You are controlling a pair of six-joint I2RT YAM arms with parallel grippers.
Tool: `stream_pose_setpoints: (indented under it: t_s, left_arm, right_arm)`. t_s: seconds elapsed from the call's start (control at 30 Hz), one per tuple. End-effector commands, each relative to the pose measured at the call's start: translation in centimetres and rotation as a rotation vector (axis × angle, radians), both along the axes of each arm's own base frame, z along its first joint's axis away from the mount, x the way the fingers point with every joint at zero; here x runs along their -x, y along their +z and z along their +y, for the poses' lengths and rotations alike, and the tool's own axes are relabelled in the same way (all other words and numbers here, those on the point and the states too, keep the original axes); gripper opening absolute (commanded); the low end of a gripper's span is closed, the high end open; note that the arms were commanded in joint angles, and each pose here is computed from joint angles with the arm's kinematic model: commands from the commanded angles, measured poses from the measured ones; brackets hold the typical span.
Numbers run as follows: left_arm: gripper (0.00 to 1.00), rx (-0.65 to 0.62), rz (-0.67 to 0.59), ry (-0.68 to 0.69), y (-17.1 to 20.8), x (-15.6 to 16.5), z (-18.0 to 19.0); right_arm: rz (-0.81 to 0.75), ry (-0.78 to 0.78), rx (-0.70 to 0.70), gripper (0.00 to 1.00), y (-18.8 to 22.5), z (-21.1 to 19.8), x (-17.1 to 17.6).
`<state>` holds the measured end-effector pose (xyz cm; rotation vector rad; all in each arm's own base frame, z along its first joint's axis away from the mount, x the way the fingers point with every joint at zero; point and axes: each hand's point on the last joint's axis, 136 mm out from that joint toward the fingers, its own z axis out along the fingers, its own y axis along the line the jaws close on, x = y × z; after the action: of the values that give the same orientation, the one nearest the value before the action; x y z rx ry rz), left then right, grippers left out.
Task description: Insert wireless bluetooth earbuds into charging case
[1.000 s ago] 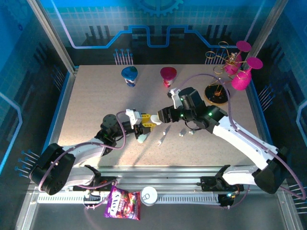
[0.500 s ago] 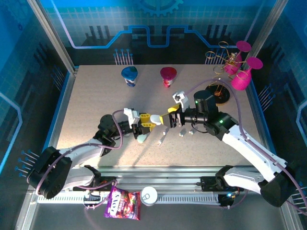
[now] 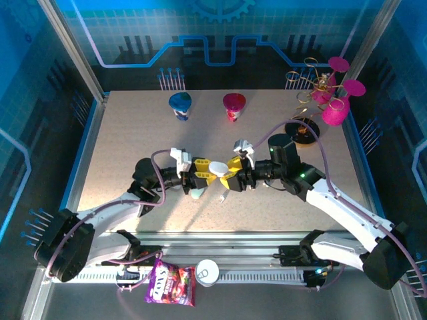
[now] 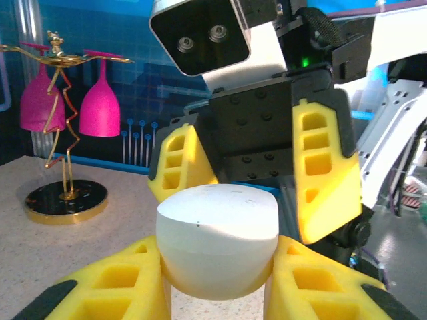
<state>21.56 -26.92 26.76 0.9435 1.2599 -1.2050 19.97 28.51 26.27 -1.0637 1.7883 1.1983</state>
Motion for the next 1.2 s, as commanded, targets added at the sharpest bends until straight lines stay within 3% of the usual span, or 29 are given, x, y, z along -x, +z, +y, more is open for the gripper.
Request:
stream_pose_setpoints:
  t_s: [0.0, 0.33, 0.63, 0.7, 0.83, 0.9, 0.93, 1.17]
  left_arm:
    - [0.25, 0.008, -0.026, -0.064, 1.7, 1.2, -0.1]
    - [0.24, -0.048, 0.010, -0.099, 0.6, 1.5, -0.4]
    - [0.26, -0.048, 0.006, -0.098, 0.7, 1.4, -0.4]
    - [0.39, -0.049, 0.001, -0.086, 0.6, 1.3, -0.3]
    - [0.79, -0.049, 0.008, -0.033, 0.2, 0.5, -0.2]
    - [0.95, -0.054, 0.010, 0.007, -0.2, 0.0, 0.1]
    - [0.99, -0.059, 0.013, 0.039, -0.6, -0.3, 0.3]
    - [0.99, -0.174, 0.058, 0.342, -5.4, -3.2, 3.3]
  right_arm:
    - [-0.071, 0.055, -0.022, 0.54, 1.0, 0.3, 0.1]
    - [-0.070, 0.065, -0.001, 0.58, 0.3, 0.5, 0.2]
    - [-0.077, 0.084, 0.002, 0.35, 0.6, 0.7, 0.2]
    - [-0.076, 0.071, 0.008, 0.35, 0.4, 0.7, 0.1]
    - [-0.076, 0.000, 0.020, 0.32, 0.2, 0.4, -1.2]
    - [-0.048, -0.060, 0.043, 0.32, -1.1, -0.1, -2.3]
    - [-0.046, -0.103, 0.059, 0.32, -1.6, -0.4, -3.1]
    - [-0.062, -0.462, 0.279, 0.32, -7.3, -3.0, -10.6]
